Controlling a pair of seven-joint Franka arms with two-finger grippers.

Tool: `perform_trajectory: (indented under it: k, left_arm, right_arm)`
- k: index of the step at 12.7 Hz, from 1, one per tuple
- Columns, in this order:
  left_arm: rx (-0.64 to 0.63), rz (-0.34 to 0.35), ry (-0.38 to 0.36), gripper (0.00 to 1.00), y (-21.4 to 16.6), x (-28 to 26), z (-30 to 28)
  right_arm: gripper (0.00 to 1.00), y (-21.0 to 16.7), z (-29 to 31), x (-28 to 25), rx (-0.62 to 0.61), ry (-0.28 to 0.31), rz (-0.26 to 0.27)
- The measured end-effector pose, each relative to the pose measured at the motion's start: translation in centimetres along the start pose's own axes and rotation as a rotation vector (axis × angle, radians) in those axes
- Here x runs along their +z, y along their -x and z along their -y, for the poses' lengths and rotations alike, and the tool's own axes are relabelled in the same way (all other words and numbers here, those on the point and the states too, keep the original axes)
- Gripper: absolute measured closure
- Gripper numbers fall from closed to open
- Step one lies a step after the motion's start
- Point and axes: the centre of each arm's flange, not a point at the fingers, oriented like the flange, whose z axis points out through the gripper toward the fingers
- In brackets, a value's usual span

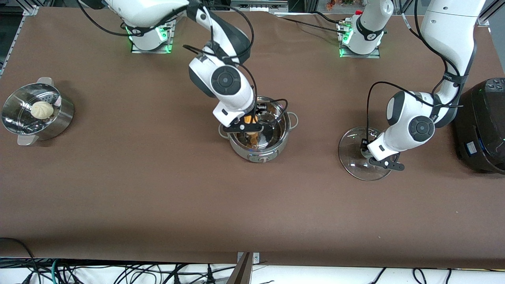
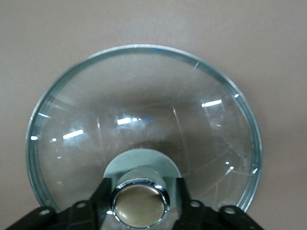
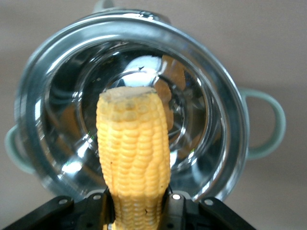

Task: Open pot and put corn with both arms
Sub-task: 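Set the lid on the table with the left gripper while the right gripper lowers corn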

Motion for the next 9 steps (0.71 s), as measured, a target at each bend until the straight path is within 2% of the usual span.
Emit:
perform_trajectory:
  k: [1, 3, 7, 9]
  left_arm:
    - [0.004, -0.007, -0.005, 0.23, -0.2, -2.5, -0.2]
    - [0.016, 0.023, -0.019, 0.01, 0.0, -11.2, -1.1]
    - [0.046, 0.054, -0.043, 0.0, 3.3, -31.1, -4.3]
    - [0.051, 0.03, -0.045, 0.0, 4.5, -36.7, -5.1]
  right_arm:
    - [0.67, -0.6, -0.1, 1.3, 0.003, -0.003, 0.0]
    - [0.67, -1.1, 0.0, 3.5, 0.001, -0.01, 0.001]
    - [0.67, -0.6, 0.8, 5.2, -0.012, -0.008, 0.009]
    - [0.67, -0.4, 1.0, 5.6, -0.012, -0.001, 0.009]
